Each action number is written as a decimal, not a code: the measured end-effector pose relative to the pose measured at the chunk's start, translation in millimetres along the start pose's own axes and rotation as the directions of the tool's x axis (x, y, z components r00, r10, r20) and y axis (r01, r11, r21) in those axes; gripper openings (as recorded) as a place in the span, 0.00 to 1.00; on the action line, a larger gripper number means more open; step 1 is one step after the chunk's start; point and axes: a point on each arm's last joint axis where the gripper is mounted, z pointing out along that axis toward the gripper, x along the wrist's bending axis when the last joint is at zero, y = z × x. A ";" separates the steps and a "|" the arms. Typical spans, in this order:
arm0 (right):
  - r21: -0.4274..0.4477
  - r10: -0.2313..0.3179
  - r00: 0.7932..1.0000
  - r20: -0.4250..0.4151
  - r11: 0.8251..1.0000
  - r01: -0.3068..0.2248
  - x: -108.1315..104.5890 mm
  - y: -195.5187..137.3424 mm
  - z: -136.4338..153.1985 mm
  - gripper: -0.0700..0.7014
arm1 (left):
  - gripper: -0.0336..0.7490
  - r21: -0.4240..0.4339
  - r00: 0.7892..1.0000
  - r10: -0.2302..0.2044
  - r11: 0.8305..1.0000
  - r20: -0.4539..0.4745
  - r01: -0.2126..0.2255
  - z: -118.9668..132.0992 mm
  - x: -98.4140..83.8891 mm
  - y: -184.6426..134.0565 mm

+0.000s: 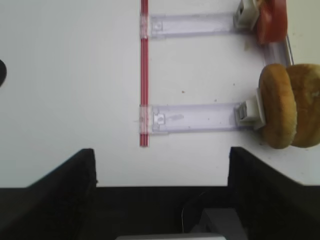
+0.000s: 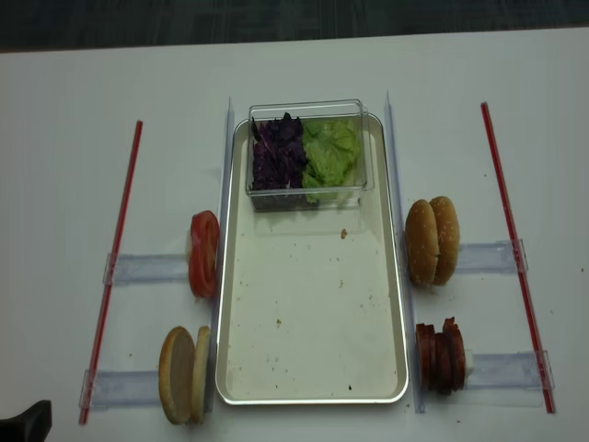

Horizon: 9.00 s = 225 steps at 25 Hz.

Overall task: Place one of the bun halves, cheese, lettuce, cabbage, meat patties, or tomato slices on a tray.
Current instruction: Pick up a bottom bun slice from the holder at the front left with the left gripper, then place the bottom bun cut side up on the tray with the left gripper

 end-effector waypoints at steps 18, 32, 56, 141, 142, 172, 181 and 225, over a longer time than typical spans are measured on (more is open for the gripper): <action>0.000 0.000 1.000 0.000 1.000 0.000 0.0 0.0 0.0 0.56 | 0.69 0.407 0.997 -0.014 0.913 0.069 -0.015 53.7 -16.5 74.7; 0.000 0.000 1.000 0.000 1.000 0.000 0.0 0.0 0.0 0.56 | 0.69 0.420 0.987 -0.083 0.907 0.135 0.019 54.1 -28.5 79.5; 0.000 0.000 1.000 0.000 1.000 0.000 0.0 0.0 0.0 0.56 | 0.67 0.455 0.988 0.059 0.882 0.145 -0.120 75.3 -161.7 92.4; 0.000 0.000 1.000 0.000 1.000 0.000 0.0 0.0 0.0 0.56 | 0.13 0.536 0.988 0.153 0.834 -0.004 -0.127 143.6 -175.7 61.6; 0.000 0.000 1.000 0.000 1.000 0.000 0.0 0.0 0.0 0.56 | 0.13 0.538 0.988 0.155 0.833 -0.007 -0.127 143.3 -175.6 61.8; 0.000 0.000 1.000 0.000 1.000 0.000 0.0 0.0 0.0 0.56 | 0.13 0.477 0.997 0.081 0.876 0.011 -0.076 108.0 -140.9 157.9; 0.000 0.000 1.000 0.000 1.000 0.000 0.0 0.0 0.0 0.56 | 0.13 0.490 0.995 0.097 0.866 0.024 -0.096 113.0 -127.7 163.4; 0.000 0.000 1.000 0.000 1.000 0.000 0.0 0.0 0.0 0.56 | 0.12 0.372 0.646 -0.217 0.922 0.732 -0.112 116.8 -192.1 176.6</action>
